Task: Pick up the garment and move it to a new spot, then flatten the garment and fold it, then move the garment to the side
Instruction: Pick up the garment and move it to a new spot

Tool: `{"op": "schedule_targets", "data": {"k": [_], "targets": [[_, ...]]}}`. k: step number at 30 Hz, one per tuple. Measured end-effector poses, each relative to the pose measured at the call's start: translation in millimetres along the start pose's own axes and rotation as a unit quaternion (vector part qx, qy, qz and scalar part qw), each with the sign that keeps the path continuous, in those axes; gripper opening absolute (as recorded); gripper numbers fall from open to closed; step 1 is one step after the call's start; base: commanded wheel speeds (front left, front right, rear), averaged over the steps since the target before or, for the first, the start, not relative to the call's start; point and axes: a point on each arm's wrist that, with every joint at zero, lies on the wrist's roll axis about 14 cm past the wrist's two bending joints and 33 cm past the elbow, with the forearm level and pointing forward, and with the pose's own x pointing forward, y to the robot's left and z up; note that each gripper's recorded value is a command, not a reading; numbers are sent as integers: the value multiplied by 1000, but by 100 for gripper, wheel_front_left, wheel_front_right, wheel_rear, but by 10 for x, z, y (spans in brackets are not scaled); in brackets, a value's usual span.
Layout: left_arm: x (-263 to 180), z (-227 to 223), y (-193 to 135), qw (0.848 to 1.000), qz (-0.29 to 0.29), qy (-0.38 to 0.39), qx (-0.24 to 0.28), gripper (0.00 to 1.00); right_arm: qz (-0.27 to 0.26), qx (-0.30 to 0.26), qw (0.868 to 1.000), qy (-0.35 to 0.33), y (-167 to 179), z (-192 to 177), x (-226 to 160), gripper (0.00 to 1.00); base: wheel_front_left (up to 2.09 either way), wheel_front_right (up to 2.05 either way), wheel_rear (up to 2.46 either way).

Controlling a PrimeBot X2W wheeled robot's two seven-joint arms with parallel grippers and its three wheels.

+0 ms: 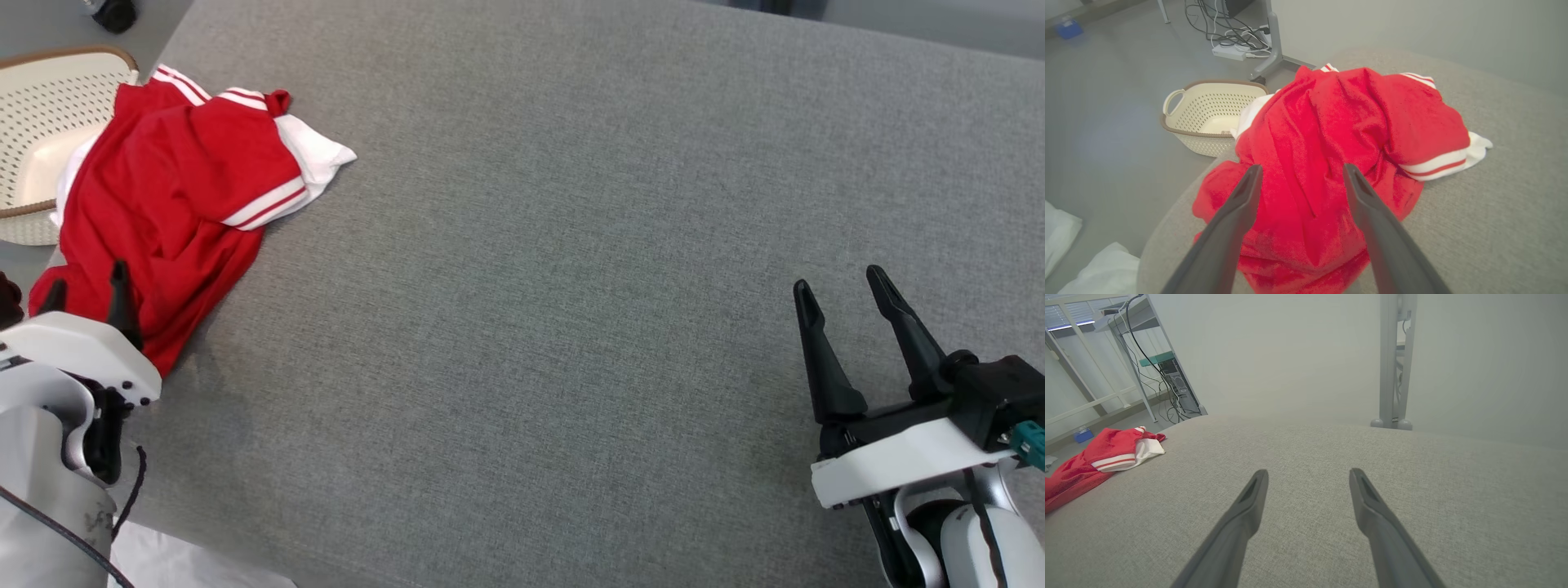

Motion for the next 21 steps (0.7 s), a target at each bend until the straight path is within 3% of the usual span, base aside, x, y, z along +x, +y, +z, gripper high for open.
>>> {"op": "schedule_targets", "data": {"k": [8,9,10,15,21], "targets": [[43,-949,-54,987,25,158,-35,100,-5,-1,1000,18,-96,-158,81,100,0,0,0],[60,-972,-68,986,25,161,-40,76,-6,0,1000,22,-104,-181,78,100,0,0,0],[82,-964,-64,986,26,159,-41,0,-7,0,1000,23,-116,-190,74,100,0,0,0],[143,-755,-54,993,30,105,-39,0,-17,-2,1000,17,-169,-133,41,100,0,0,0],[228,70,9,998,28,-36,-33,0,-29,-2,999,-14,-203,89,-61,100,0,0,0]]}}
